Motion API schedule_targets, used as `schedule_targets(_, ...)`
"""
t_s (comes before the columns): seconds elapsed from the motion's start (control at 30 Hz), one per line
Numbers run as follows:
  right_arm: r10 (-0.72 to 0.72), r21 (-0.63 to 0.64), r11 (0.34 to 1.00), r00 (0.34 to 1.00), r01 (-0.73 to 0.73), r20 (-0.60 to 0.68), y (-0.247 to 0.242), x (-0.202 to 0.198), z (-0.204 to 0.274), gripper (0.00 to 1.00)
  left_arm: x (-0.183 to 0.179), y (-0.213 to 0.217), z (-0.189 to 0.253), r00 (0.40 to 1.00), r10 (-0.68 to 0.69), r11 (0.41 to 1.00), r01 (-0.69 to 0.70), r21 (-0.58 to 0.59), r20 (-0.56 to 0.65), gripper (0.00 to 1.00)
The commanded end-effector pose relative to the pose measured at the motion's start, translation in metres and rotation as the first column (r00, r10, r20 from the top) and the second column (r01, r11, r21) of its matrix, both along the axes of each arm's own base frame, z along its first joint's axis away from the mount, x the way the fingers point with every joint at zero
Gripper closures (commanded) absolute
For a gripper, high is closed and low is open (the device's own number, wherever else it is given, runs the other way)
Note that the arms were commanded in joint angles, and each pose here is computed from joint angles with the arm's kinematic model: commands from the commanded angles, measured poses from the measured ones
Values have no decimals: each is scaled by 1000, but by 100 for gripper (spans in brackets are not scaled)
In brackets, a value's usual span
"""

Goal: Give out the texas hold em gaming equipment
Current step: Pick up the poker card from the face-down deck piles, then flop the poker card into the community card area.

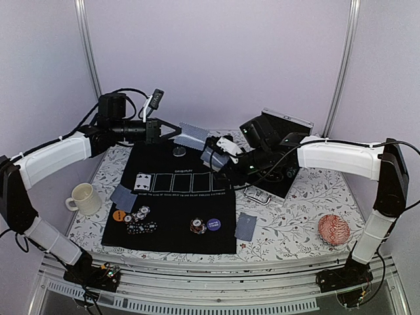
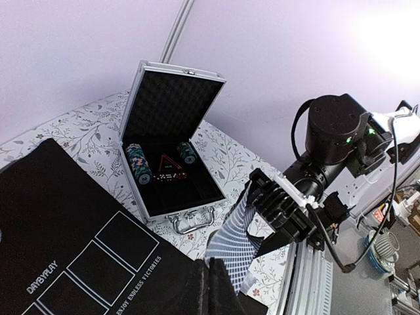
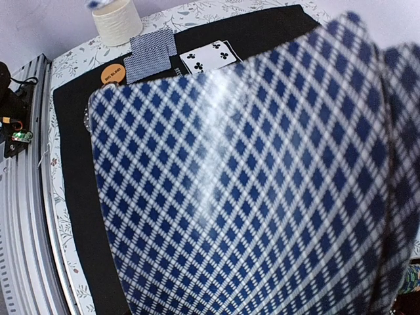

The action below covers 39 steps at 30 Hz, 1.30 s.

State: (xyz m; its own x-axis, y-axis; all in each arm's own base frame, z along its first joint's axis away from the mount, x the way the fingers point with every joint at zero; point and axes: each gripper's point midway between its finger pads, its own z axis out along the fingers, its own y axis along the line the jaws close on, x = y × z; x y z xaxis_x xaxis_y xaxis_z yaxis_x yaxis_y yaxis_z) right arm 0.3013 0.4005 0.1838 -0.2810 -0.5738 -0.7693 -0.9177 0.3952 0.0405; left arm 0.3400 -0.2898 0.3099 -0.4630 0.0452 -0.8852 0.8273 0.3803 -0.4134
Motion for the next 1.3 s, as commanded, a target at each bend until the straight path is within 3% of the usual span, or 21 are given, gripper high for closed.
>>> schedule_targets(0.0, 5, 51, 999, 1000, -5, 10, 2, 0, 15, 63, -5, -1, -6, 999, -35, 999, 35, -9, -28, 100)
schedule_targets(0.17, -5, 42, 999, 1000, 5, 15, -1, 1, 16, 63, 3, 12, -3, 1000, 26, 1000, -26, 18, 5, 100)
schedule_targets(0.27, -10, 34, 999, 1000, 10, 14, -3, 1, 14, 63, 21, 36, -8, 981, 155, 972, -174, 161, 120, 100)
schedule_targets(0.33, -10, 35, 999, 1000, 9, 19, -5, 0, 16, 63, 43, 67, -24, 926, 273, 874, -351, 334, 260, 100)
schedule_targets(0.43, -12, 38, 999, 1000, 11, 28, -6, -1, 18, 63, 68, 115, -49, 821, 302, 648, -550, 527, 485, 100)
schedule_targets(0.53, -11, 39, 999, 999, 10, 31, -7, 0, 19, 63, 73, 130, -78, 754, 103, 498, -604, 622, 649, 100)
schedule_targets(0.6, -8, 40, 999, 999, 7, 31, -6, 1, 19, 63, 77, 128, -93, 687, -74, 439, -628, 642, 723, 100)
schedule_targets(0.7, -3, 40, 999, 999, 1, 34, -6, 0, 19, 63, 84, 122, -127, 646, -244, 391, -617, 683, 724, 100)
schedule_targets(0.8, 1, 40, 999, 999, -2, 34, -6, 0, 19, 63, 103, 120, -153, 632, -316, 329, -627, 706, 708, 100)
schedule_targets(0.97, -6, 40, 999, 999, 4, 32, -8, -1, 20, 63, 103, 98, -192, 584, -434, 362, -585, 726, 686, 100)
schedule_targets(1.03, -7, 37, 999, 999, 6, 33, -10, -1, 20, 63, 94, 91, -215, 596, -484, 367, -526, 767, 640, 100)
schedule_targets(1.17, -4, 36, 999, 999, 3, 33, -9, -2, 19, 63, 73, 92, -263, 683, -538, 337, -364, 868, 495, 100)
schedule_targets(1.27, -2, 35, 999, 999, 1, 32, -9, -2, 19, 63, 53, 90, -284, 733, -554, 349, -227, 909, 396, 100)
